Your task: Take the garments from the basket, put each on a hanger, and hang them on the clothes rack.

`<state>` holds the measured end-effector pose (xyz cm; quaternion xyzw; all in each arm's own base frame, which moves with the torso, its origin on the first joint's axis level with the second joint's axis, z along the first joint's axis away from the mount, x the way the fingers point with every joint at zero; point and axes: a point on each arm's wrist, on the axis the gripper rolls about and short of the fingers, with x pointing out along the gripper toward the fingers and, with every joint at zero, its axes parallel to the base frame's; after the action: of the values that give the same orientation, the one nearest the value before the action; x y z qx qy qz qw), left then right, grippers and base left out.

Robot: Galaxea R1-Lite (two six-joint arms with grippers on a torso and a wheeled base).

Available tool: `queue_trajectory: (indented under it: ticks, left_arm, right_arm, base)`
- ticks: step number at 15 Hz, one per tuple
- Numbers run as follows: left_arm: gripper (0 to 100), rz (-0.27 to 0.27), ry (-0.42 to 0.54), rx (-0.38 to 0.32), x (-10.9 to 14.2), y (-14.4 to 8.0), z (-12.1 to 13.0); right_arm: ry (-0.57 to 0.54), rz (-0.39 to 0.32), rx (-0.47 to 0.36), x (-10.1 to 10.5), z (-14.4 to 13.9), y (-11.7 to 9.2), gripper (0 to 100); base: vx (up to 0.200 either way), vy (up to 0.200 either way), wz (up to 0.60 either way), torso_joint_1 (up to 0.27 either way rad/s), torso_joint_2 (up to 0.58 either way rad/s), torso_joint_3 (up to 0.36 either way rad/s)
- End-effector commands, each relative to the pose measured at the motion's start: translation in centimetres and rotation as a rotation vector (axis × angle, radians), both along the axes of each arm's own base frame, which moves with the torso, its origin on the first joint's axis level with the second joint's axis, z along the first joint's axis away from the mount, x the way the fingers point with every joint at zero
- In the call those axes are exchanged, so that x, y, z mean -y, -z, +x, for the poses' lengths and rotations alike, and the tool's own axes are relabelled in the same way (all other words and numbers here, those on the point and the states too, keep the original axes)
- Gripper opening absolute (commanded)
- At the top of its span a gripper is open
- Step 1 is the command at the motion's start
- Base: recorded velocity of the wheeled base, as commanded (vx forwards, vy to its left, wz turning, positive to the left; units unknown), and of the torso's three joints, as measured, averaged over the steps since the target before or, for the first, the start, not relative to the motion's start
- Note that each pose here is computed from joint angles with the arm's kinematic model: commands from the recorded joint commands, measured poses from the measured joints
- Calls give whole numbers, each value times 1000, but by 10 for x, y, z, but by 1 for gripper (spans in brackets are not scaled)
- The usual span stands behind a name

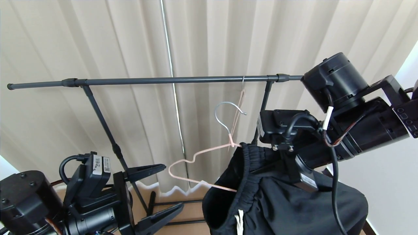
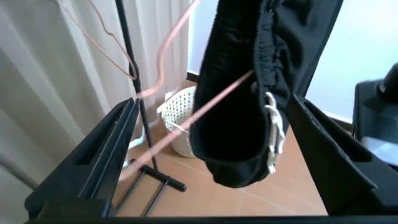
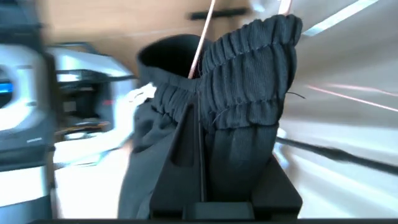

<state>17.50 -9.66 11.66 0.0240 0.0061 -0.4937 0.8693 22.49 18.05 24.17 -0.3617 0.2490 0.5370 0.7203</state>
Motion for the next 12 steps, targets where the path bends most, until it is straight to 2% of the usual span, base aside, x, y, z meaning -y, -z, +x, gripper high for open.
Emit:
queue_trajectory:
  ticks: [1, 3, 4, 6, 9, 11, 12]
  left_arm:
    - [100, -25, -23, -3, 3, -4, 6]
    - [100, -45, -57, 16, 6, -9, 13]
    - [100, -33, -88, -12, 8, -10, 19]
    - [100, 8, -146, -89, 11, -14, 26]
    - [100, 23, -187, -234, 17, -26, 27]
    - [100, 53, -199, -282, 19, -27, 29]
    - [100, 74, -224, -316, 21, -26, 31]
  right_arm:
    - [31, -10, 52, 4, -4, 1, 0]
    - [41, 5, 88, 4, -5, 5, 0]
    - [42, 18, 109, 5, -6, 9, 0]
    - [49, 46, 156, 5, -6, 12, 0]
    - [103, 59, 252, 5, -3, 11, 0]
    - [125, 69, 292, 4, -1, 10, 0]
    - [137, 97, 336, 5, -2, 6, 0]
  base:
    - [0, 0, 0, 0, 0, 0]
    - [0, 0, 0, 0, 0, 0]
    - [0, 0, 0, 0, 0, 0]
    - [0, 0, 0, 0, 0, 0]
    - [0, 0, 0, 0, 0, 0]
    - [0, 0, 0, 0, 0, 0]
    - [0, 0, 0, 0, 0, 0]
